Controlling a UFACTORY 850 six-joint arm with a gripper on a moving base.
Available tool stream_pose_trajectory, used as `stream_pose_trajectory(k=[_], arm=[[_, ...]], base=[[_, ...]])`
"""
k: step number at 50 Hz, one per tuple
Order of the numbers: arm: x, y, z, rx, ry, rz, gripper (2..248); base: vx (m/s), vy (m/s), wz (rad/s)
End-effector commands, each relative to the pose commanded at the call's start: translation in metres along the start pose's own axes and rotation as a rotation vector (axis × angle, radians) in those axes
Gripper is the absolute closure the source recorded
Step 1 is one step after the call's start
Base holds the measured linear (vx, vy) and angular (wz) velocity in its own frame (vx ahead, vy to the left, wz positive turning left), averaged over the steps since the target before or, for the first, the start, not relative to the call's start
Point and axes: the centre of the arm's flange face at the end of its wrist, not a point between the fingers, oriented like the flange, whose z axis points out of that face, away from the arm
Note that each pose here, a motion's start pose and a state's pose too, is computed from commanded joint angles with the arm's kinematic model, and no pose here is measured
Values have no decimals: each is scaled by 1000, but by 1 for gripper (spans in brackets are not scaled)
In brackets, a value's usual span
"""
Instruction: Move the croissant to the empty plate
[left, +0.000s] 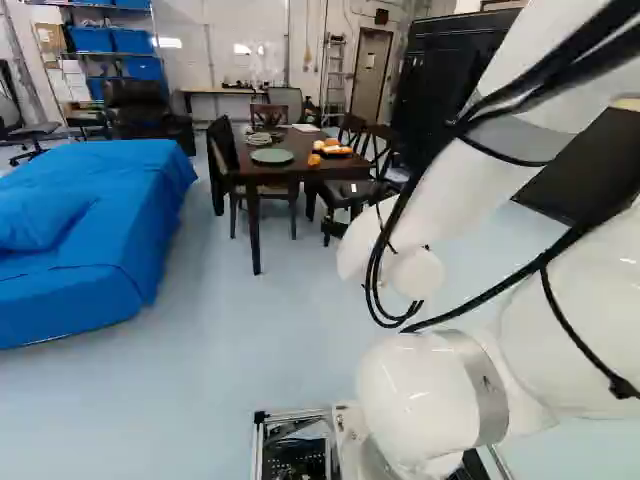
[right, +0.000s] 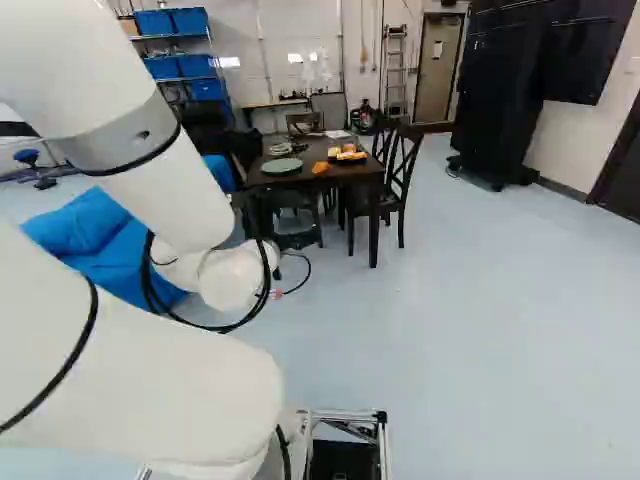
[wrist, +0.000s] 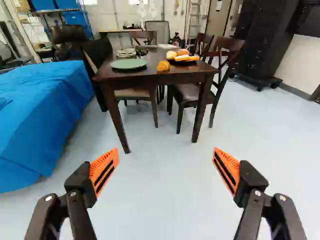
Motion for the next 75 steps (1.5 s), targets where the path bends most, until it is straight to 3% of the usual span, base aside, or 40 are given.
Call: stream_pose_trajectory(k=[75], arm=[[0, 0, 0, 0, 0, 0, 3]], base=[[0, 0, 0]])
